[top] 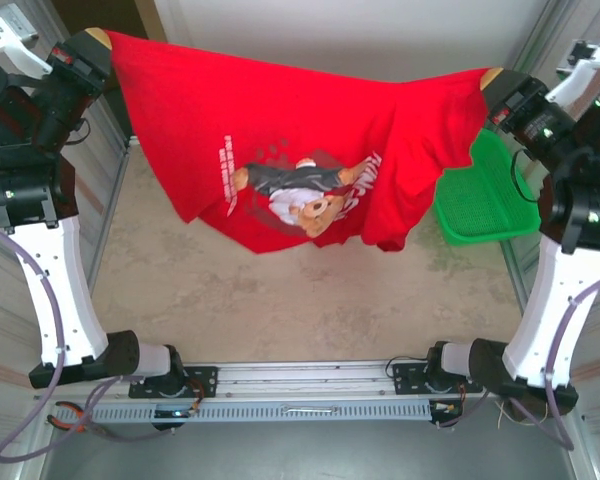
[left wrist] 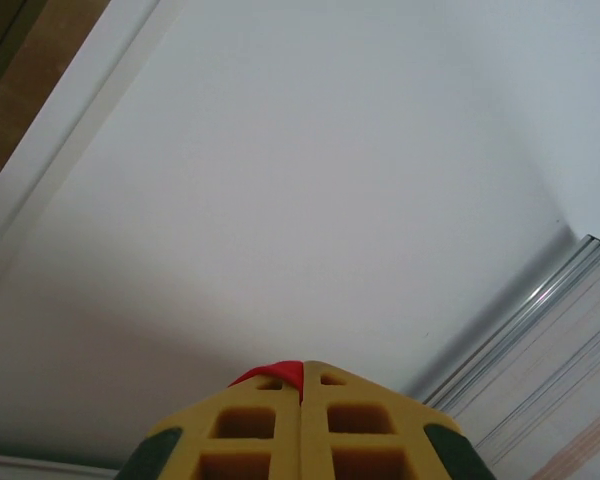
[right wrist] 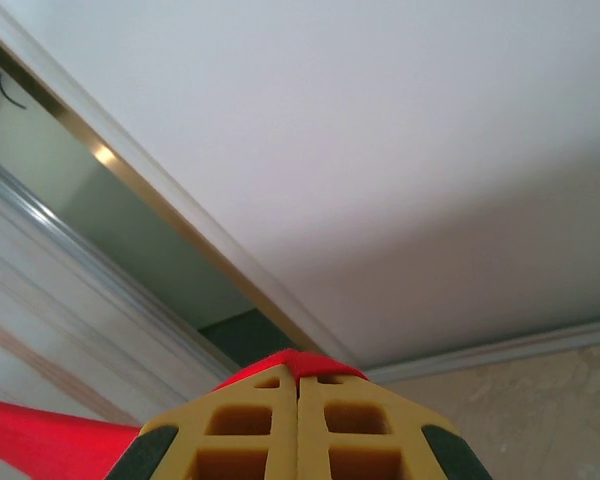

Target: Fold the inside-out t-shirt

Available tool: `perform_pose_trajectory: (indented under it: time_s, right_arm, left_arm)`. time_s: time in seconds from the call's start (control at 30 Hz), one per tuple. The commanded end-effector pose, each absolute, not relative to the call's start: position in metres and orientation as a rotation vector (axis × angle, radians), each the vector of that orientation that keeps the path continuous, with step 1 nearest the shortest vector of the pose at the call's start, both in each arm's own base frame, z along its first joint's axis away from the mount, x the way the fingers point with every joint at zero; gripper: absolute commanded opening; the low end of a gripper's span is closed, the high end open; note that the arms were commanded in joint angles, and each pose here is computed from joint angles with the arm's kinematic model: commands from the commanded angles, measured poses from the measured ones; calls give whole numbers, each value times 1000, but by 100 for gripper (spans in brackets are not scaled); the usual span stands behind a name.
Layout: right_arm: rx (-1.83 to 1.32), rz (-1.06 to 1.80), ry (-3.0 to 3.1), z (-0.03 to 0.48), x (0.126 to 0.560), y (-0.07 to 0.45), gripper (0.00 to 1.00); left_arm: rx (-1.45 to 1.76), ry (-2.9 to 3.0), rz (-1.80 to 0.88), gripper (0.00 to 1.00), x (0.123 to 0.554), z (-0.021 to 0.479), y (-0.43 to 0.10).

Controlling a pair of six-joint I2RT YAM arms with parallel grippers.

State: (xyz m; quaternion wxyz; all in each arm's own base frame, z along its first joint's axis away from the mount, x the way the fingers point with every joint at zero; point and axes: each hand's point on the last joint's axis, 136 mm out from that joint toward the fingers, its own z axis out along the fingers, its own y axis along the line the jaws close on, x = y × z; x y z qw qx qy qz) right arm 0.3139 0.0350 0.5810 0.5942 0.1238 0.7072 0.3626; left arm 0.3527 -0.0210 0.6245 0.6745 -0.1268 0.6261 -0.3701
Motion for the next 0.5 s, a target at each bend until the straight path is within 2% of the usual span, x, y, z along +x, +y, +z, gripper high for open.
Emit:
perform_pose_trajectory:
  time_s: [0.0, 0.13, 0.23, 0.33, 0.47]
  right_arm:
    - [449, 875, 1860, 496, 391, 18, 0]
    - [466, 904, 1912, 474, 426, 24, 0]
    - [423, 920, 1900, 493, 438, 35, 0]
    - [365, 942, 1825, 534, 438, 42, 0]
    - [345, 1086, 1639, 596, 423, 37, 0]
  left_arm:
    - [-424, 1595, -831, 0, 432, 543, -3]
    - [-493, 1712, -889, 0, 484, 488, -1]
    - [-509, 1707, -905, 0, 504, 489, 2]
    - [-479, 1639, -933, 0, 505, 524, -1]
    - [-431, 1503, -944, 0, 483, 588, 0]
